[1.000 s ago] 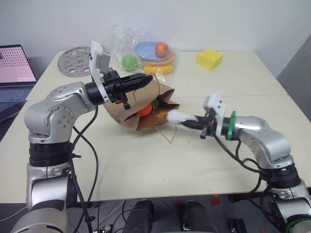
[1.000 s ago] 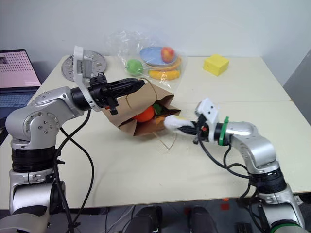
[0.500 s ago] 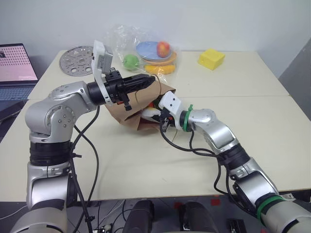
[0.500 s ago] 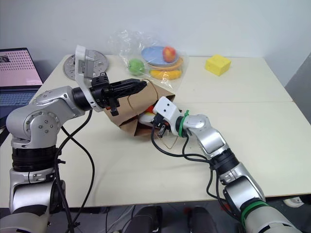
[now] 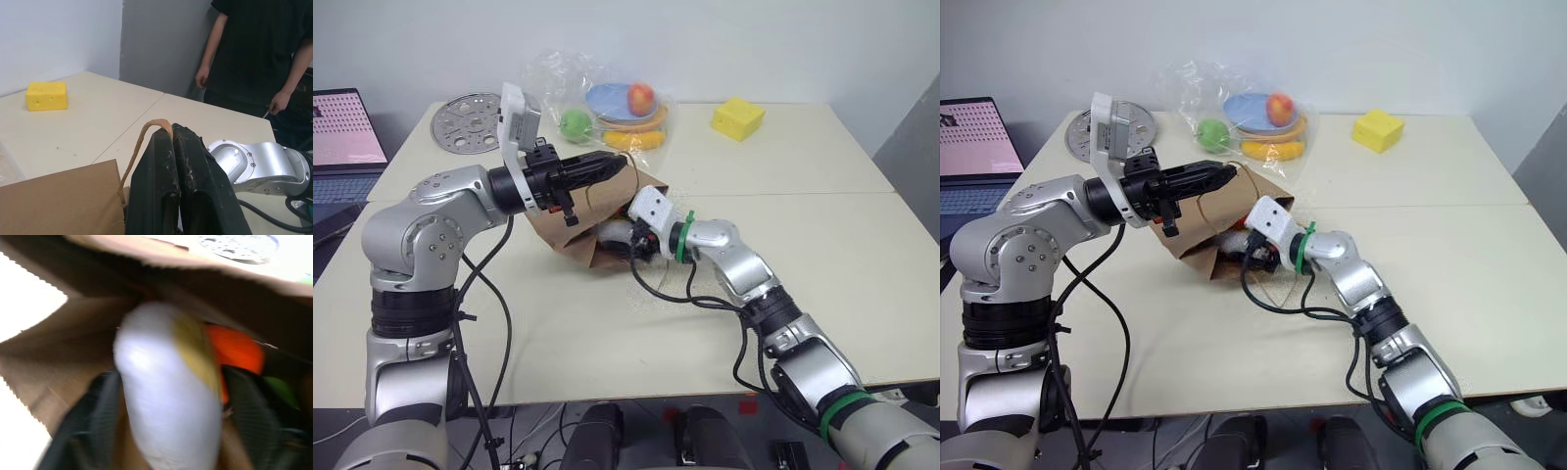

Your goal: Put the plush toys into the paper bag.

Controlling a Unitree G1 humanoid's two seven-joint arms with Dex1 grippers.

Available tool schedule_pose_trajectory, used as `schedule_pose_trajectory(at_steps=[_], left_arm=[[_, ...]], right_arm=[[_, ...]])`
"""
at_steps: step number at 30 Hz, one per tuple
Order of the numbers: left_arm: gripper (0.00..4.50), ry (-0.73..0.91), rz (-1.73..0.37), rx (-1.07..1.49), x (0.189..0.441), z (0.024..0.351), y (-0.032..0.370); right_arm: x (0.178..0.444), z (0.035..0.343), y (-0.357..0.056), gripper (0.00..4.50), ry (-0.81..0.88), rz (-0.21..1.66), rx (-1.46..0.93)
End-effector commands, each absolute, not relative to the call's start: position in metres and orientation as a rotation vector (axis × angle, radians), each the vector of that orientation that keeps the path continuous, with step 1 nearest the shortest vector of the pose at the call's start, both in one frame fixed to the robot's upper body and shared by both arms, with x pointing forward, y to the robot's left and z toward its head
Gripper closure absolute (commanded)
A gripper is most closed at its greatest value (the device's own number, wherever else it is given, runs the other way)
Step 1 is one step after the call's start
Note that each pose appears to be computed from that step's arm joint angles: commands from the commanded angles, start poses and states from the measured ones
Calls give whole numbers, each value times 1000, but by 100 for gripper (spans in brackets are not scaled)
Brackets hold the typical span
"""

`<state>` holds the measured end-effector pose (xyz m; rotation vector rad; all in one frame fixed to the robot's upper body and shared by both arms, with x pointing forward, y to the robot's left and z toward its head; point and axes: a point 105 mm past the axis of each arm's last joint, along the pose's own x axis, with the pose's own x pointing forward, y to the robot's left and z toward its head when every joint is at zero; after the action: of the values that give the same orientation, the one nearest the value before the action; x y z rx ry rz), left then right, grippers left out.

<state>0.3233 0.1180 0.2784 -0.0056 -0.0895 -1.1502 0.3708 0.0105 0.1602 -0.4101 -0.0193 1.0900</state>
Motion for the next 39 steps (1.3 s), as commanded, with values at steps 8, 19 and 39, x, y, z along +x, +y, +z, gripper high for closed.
schedule_pose_trajectory(at_steps=[8, 19, 39], left_arm=[[450, -137, -1158, 22, 317, 288, 120], [450, -144, -1165, 22, 319, 289, 116], [450, -177, -1127, 74, 333, 301, 132]], right_arm=[[310, 192, -35, 4, 19, 1181, -266], [290, 124, -31, 4, 274, 1165, -301], [309, 199, -31, 449, 56, 1218, -252]])
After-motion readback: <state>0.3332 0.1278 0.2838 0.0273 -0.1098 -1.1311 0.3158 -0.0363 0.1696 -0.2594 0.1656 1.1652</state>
